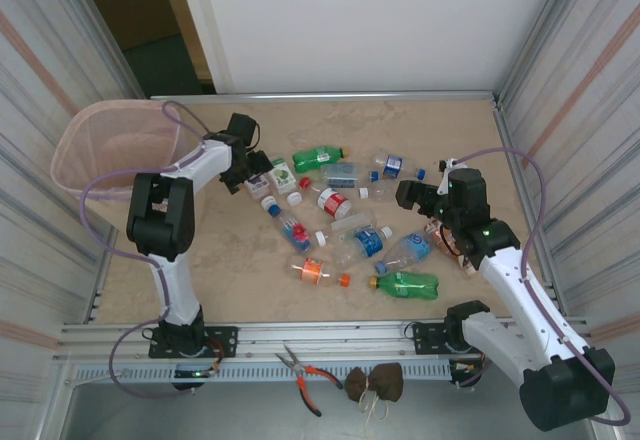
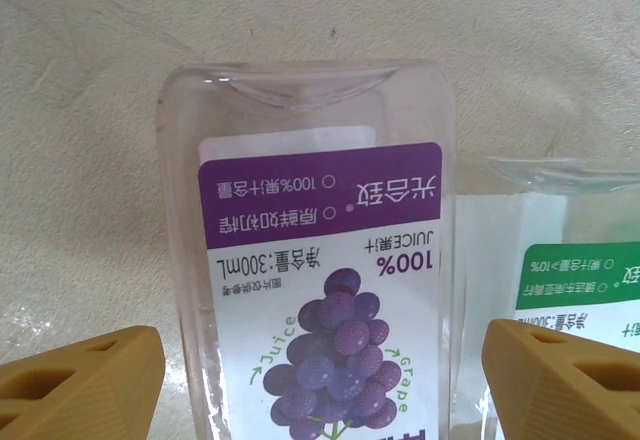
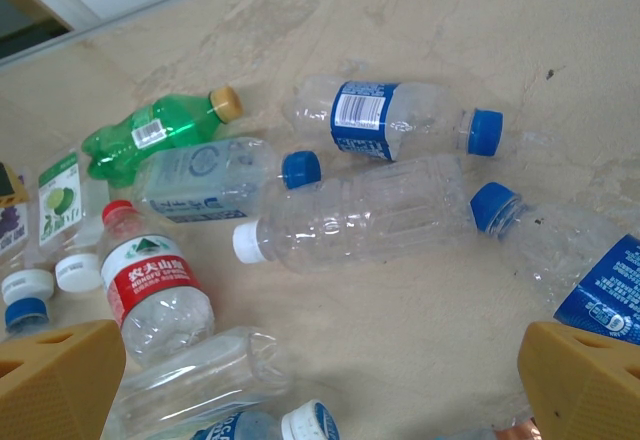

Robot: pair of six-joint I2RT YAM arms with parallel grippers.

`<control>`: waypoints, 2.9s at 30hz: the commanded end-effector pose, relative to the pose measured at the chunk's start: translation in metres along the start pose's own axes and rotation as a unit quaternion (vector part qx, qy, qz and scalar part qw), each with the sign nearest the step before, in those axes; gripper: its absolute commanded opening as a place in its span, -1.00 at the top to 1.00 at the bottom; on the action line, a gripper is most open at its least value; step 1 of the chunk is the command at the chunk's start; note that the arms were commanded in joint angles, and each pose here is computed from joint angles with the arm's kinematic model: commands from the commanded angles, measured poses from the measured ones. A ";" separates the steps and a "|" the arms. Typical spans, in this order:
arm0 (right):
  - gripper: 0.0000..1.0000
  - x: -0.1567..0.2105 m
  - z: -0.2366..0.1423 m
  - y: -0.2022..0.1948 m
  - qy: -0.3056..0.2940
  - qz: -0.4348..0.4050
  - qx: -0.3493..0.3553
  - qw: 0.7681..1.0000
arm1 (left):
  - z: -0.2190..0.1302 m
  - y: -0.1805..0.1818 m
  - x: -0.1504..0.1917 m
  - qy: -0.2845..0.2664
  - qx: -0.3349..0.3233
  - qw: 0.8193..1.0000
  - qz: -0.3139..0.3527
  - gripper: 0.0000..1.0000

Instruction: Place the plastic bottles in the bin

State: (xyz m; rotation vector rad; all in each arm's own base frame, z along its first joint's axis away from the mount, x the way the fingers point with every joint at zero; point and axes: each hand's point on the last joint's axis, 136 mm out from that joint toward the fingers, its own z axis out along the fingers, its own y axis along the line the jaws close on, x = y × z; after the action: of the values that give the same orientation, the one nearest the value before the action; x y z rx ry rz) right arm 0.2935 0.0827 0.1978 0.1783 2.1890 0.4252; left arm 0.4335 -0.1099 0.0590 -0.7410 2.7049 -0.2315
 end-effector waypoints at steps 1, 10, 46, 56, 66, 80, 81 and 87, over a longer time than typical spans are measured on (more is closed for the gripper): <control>-0.99 0.001 -0.001 -0.004 -0.001 0.000 0.005 1.000 | 0.008 0.006 0.008 0.015 -0.012 1.000 -0.005 -0.65; -0.99 0.002 -0.001 -0.006 -0.002 -0.001 0.007 1.000 | 0.023 0.015 0.015 0.030 -0.027 0.999 -0.007 -0.64; -0.99 0.000 -0.003 -0.006 -0.007 0.004 0.001 1.000 | -0.048 -0.005 -0.013 -0.038 0.019 0.998 0.034 -0.30; -0.99 -0.004 -0.003 -0.004 -0.009 0.001 -0.002 1.000 | -0.124 -0.035 -0.030 -0.108 0.084 0.987 0.082 -0.23; -0.99 -0.007 -0.003 0.000 -0.008 0.000 -0.007 1.000 | -0.228 -0.049 -0.048 -0.211 0.143 0.963 0.089 -0.19; -0.99 -0.007 -0.003 0.003 -0.006 -0.001 -0.015 1.000 | -0.358 0.021 -0.091 -0.388 0.113 0.914 0.027 -0.14; -0.99 -0.007 -0.003 0.003 -0.006 -0.001 -0.015 1.000 | -0.362 0.033 -0.096 -0.394 0.107 0.913 0.012 -0.14; -0.99 -0.006 -0.003 0.003 -0.006 0.000 -0.015 1.000 | -0.375 0.088 -0.121 -0.416 0.083 0.903 -0.060 -0.13</control>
State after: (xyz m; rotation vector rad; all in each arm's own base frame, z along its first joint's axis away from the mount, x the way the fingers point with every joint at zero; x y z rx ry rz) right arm 0.2924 0.0813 0.1940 0.1835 2.1953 0.4428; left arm 0.3693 0.0344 0.4093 -0.6867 1.8526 -0.1469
